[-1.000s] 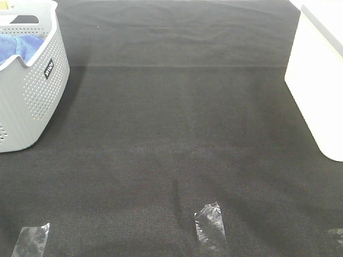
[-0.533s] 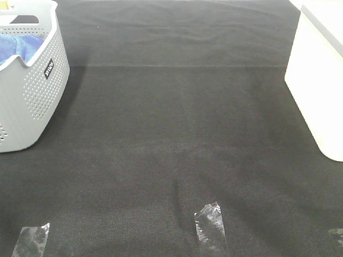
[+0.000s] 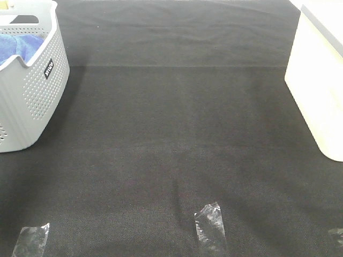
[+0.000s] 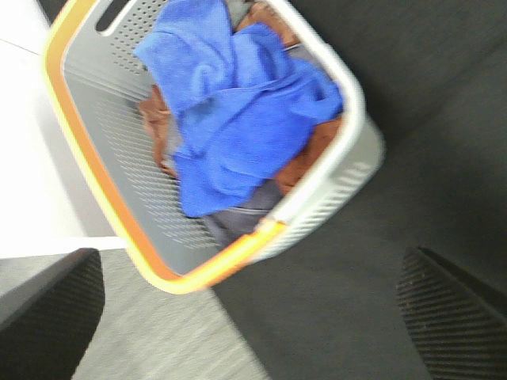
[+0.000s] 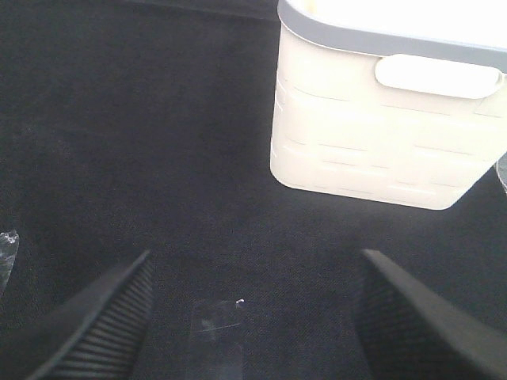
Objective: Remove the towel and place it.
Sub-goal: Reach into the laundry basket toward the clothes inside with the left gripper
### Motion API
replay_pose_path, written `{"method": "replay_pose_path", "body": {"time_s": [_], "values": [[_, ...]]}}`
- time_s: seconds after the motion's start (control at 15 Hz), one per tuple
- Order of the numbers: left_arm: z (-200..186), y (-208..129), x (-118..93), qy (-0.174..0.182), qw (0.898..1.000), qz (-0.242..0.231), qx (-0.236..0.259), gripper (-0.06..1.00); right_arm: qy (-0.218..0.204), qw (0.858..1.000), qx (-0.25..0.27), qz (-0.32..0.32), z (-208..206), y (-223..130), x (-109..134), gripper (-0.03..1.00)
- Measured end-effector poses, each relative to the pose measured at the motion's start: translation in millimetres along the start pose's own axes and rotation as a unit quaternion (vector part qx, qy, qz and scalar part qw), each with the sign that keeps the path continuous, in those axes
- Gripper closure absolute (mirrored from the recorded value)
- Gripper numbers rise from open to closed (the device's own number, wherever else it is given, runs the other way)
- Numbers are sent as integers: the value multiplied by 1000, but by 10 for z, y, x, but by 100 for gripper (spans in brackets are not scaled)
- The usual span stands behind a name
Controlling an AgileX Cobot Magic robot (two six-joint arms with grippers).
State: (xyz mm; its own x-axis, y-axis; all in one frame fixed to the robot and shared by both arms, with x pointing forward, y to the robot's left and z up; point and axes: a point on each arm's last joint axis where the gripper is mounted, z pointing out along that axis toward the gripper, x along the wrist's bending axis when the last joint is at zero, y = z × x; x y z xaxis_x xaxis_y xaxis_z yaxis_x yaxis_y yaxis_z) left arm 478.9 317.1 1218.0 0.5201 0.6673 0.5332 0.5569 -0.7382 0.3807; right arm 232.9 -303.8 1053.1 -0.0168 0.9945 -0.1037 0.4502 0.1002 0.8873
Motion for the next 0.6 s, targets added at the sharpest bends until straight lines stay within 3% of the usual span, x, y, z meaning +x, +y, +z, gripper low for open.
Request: {"method": "replay_pose_path", "body": {"time_s": [0.13, 0.27, 0.6], "values": [[405, 146, 242, 5, 998, 46, 50, -1, 0, 1000, 0, 0, 0, 0, 0, 26], [782, 243, 391, 2, 994, 64, 87, -1, 0, 1000, 0, 0, 0, 0, 0, 26], [1945, 349, 469, -46, 975, 159, 149, -1, 0, 1000, 0, 0, 0, 0, 0, 26]]}}
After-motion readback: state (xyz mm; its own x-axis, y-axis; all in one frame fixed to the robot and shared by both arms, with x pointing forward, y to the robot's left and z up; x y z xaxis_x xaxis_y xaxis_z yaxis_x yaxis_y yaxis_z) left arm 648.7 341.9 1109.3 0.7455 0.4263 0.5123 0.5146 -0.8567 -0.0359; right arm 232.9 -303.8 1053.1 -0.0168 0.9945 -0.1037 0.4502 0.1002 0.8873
